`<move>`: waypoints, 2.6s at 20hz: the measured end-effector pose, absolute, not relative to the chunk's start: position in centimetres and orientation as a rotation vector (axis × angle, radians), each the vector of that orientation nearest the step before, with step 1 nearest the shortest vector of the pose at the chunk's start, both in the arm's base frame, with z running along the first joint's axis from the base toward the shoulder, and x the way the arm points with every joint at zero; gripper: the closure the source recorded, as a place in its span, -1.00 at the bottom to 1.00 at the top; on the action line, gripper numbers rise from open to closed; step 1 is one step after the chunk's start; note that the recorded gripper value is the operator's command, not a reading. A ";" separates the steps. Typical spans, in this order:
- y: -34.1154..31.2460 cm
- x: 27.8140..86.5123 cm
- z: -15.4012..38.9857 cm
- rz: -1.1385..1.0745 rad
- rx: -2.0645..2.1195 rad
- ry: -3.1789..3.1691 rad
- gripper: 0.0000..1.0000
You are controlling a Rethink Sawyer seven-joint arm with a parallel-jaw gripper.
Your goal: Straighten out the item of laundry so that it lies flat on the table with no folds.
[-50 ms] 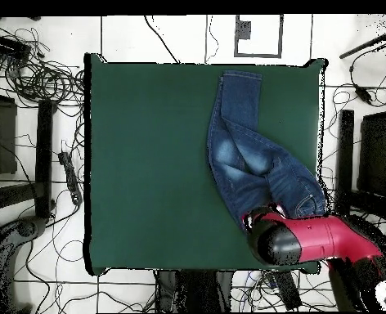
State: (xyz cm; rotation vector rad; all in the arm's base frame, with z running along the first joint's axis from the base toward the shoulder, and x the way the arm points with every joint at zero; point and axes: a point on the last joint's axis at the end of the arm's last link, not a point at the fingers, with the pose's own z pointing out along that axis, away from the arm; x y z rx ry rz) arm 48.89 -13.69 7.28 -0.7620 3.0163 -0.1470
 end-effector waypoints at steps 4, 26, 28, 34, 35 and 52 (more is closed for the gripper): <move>-13.3 47.4 5.5 -0.114 -0.791 3.048 -1.00; -12.1 39.8 -0.6 -0.106 -1.022 3.045 -1.00; -11.0 39.2 -1.3 -0.110 -1.082 2.999 -1.00; -9.4 38.3 -2.4 -0.102 -1.129 2.947 -1.00; -9.3 38.1 -2.5 -0.102 -1.132 2.940 -1.00; -15.8 40.0 0.2 -0.187 -0.785 2.870 -1.00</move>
